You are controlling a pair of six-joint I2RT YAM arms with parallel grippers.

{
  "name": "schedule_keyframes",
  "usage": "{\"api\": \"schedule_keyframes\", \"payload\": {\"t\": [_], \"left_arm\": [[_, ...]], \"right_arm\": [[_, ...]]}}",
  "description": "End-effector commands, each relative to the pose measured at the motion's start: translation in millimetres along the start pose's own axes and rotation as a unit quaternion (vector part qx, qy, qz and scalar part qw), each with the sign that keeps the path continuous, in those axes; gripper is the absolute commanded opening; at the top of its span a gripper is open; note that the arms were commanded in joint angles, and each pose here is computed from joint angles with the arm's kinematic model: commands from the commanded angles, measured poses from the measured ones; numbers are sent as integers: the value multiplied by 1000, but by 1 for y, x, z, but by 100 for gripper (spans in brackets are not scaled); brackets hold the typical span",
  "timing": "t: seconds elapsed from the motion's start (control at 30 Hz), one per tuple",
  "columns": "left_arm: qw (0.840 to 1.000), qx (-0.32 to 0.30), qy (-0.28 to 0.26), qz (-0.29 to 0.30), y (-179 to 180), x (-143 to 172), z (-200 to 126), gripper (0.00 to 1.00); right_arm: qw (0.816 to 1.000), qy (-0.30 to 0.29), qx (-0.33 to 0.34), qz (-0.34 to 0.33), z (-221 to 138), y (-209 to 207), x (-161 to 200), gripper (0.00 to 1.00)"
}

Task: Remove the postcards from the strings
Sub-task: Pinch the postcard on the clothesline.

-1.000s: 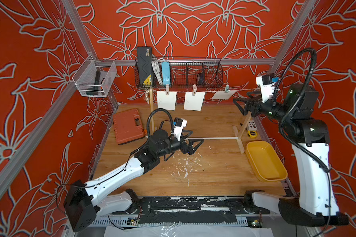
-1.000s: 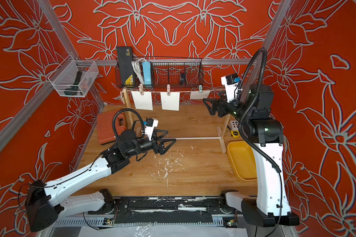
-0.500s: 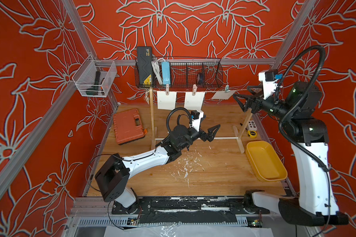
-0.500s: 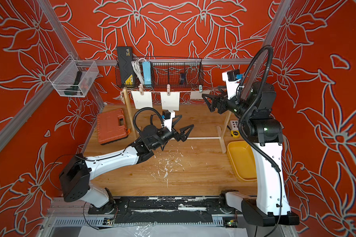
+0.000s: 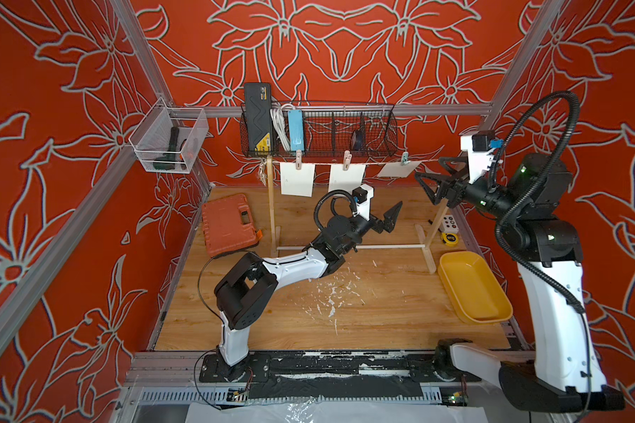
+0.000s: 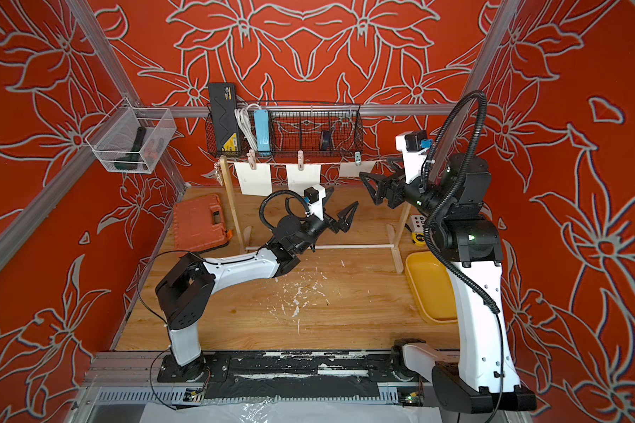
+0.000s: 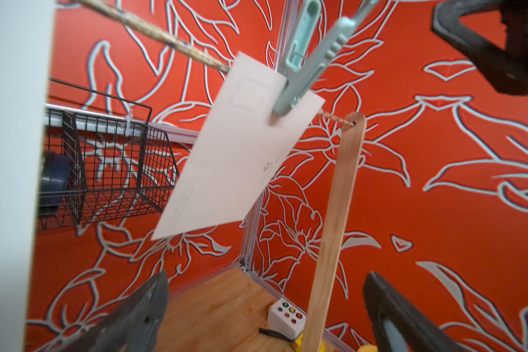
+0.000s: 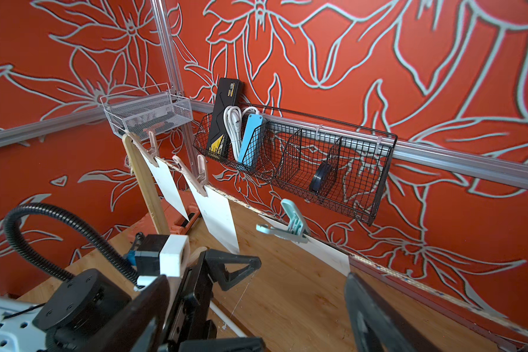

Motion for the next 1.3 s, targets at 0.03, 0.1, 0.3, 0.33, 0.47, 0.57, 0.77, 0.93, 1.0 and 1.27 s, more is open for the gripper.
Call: {"api": "schedule_keyframes", "payload": {"t": [0.03,0.1,0.3,0.33,0.47,0.57,0.77,0.93,1.0,1.27], "left_arm": [[999,-9,-44,-9,17,-8,15,97],[999,-3,-45,-14,23,-7,22,97],[998,36,-47,8,21,-4,36,97],[998,44,-48,9,22,-4,37,97],[995,81,-55,13,20,-5,43,97],[996,74,-49,19,23,-3,50,97],[996,70,-50,15,30,1,54,98],[992,114,-56,13,23,-2,50,90],[989,134,-58,15,20,-5,47,83],[984,163,-70,-1,13,-16,28,66]], "right_arm": [[999,-20,-21,-23,-10,12,-5,90],[999,-23,-25,-25,-11,14,-5,90],[999,-21,-28,-24,-10,13,-2,90],[999,-21,-29,-25,-10,13,-2,90],[999,-20,-30,-25,-11,14,0,90],[999,-22,-34,-27,-14,16,1,90],[999,-21,-39,-27,-14,17,3,90],[999,-18,-32,-24,-11,14,6,90],[999,-16,-27,-22,-10,11,7,90],[1000,-14,-17,-21,-8,9,7,90]]}}
Point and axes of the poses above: each gripper's point midway between its finger pads, its own z axis out along the fingers, its own y axis along the line the jaws close on, x = y × z, the point moved 8 cm from there along -z, back along the fingers, and after that the axes turned 11 degrees about z, right-handed, at the moved point
